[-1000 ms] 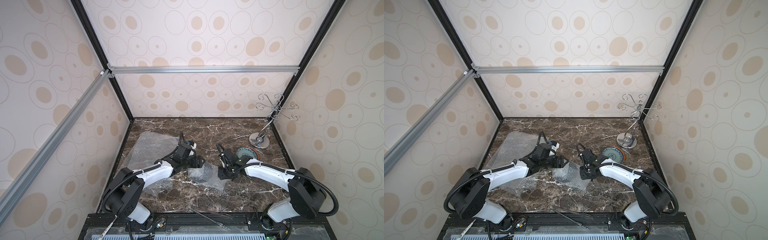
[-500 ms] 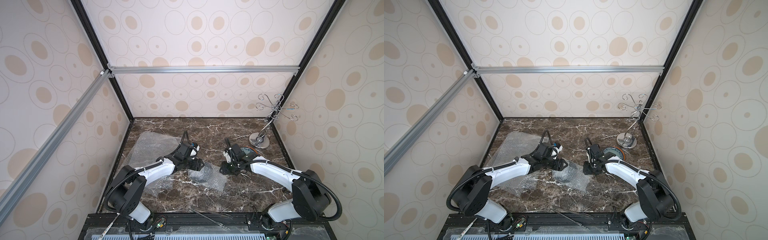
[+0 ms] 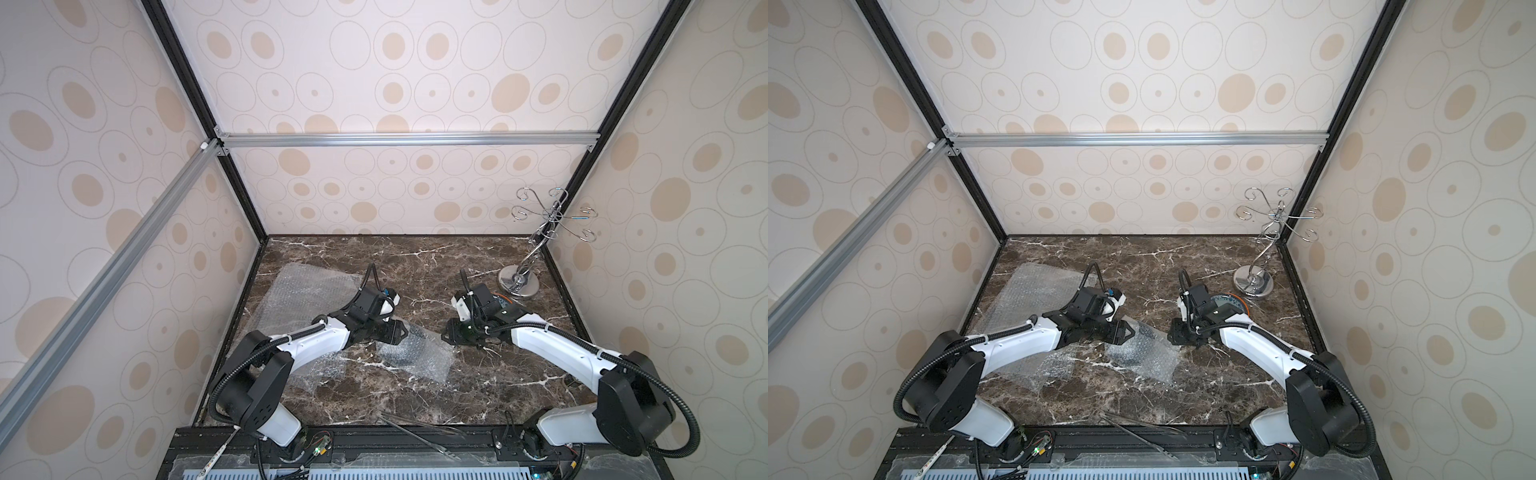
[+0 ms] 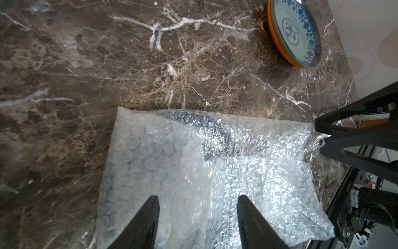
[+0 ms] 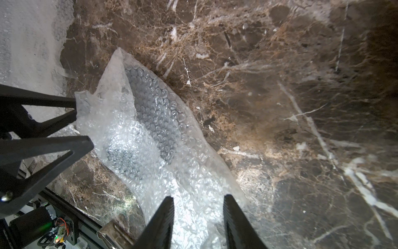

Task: Unpack dinner plates from bubble wrap
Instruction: Unwrap the bubble wrap at the center of the board.

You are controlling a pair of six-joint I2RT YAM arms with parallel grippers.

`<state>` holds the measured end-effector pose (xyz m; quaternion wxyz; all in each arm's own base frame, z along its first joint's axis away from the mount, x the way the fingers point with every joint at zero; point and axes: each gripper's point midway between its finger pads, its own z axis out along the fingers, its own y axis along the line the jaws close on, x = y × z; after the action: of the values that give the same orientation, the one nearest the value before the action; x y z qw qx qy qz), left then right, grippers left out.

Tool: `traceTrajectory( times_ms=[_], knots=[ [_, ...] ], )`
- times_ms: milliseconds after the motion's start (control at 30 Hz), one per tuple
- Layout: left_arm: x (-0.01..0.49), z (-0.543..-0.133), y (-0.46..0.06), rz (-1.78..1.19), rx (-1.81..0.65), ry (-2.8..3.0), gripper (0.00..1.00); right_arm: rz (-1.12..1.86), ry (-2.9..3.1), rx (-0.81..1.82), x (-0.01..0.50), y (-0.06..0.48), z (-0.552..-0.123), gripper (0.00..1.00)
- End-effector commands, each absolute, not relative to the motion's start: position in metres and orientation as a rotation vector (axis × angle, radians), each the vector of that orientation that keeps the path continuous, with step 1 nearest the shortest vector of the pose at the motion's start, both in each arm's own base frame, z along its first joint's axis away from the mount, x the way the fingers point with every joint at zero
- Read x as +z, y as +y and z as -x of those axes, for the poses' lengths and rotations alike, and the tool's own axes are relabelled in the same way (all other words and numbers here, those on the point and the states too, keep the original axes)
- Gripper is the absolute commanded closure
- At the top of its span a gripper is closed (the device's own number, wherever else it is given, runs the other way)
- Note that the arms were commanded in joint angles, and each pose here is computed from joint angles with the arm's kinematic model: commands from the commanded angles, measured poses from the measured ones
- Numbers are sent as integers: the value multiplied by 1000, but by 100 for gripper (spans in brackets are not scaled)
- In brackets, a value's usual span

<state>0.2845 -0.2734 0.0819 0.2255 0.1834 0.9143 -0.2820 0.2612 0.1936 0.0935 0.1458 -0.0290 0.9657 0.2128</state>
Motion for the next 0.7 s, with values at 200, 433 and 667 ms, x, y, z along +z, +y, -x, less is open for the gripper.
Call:
traceTrajectory(
  times_ms=[200,433,667],
  knots=[
    [73,-286,-276,-545,-763,2537,50,75,2800,612,90,187,-254,59],
    [77,-293,-286,-514,-816,2516,83,67,2781,628,98,181,-257,59],
    [84,-306,-298,-458,-871,2485,99,43,2759,643,107,170,-259,59]
  ],
)
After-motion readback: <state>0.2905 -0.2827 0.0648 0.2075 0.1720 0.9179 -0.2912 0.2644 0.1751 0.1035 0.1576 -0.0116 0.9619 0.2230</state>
